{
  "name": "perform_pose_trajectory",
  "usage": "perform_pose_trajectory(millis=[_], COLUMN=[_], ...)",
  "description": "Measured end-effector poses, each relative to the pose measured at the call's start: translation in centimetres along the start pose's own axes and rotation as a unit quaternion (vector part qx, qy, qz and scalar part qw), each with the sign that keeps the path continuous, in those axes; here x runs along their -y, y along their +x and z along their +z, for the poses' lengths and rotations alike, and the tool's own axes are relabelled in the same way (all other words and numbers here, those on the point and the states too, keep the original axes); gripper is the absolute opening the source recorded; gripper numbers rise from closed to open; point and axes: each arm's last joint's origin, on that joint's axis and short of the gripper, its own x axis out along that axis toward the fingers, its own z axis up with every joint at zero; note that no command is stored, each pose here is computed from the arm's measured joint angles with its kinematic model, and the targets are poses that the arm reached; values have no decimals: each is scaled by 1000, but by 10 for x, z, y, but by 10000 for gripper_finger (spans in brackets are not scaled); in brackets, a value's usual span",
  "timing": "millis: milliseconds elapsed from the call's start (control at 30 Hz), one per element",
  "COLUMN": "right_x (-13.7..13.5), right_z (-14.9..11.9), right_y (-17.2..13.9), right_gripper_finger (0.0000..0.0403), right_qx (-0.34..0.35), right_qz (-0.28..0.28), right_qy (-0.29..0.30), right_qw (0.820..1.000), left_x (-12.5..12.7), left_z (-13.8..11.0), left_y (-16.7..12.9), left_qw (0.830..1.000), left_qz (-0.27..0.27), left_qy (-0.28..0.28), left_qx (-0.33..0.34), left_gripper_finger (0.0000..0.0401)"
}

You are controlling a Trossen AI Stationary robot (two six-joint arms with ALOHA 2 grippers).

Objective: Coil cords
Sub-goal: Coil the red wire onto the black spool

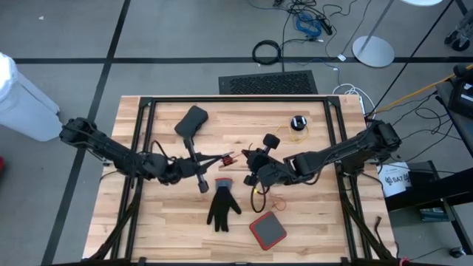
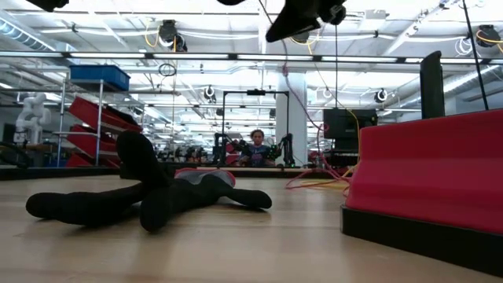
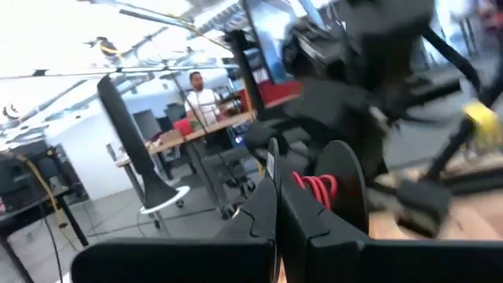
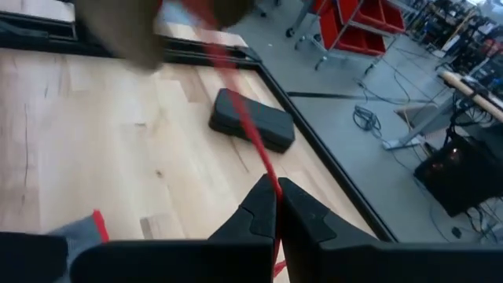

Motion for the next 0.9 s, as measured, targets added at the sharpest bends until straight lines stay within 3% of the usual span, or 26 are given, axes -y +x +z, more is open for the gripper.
perform_pose_trajectory(millis=[300, 633, 900], right_x=[-23, -24, -27], right_z=[-5, -8, -8], right_y=[31, 51, 48], right_gripper_finger=[0, 0, 4], right_qx=[35, 44, 46], right_qz=[0, 25, 28], right_qy=[-3, 26, 28], right_qw=[999, 998, 998], left_x=[-8, -5, 0], left_z=[-14, -46, -58], left_y=[16, 33, 35], left_qw=[998, 997, 990], left_qz=[43, 78, 110], left_qy=[-42, -13, 72], left_qx=[16, -4, -52], left_gripper_finger=[0, 0, 0])
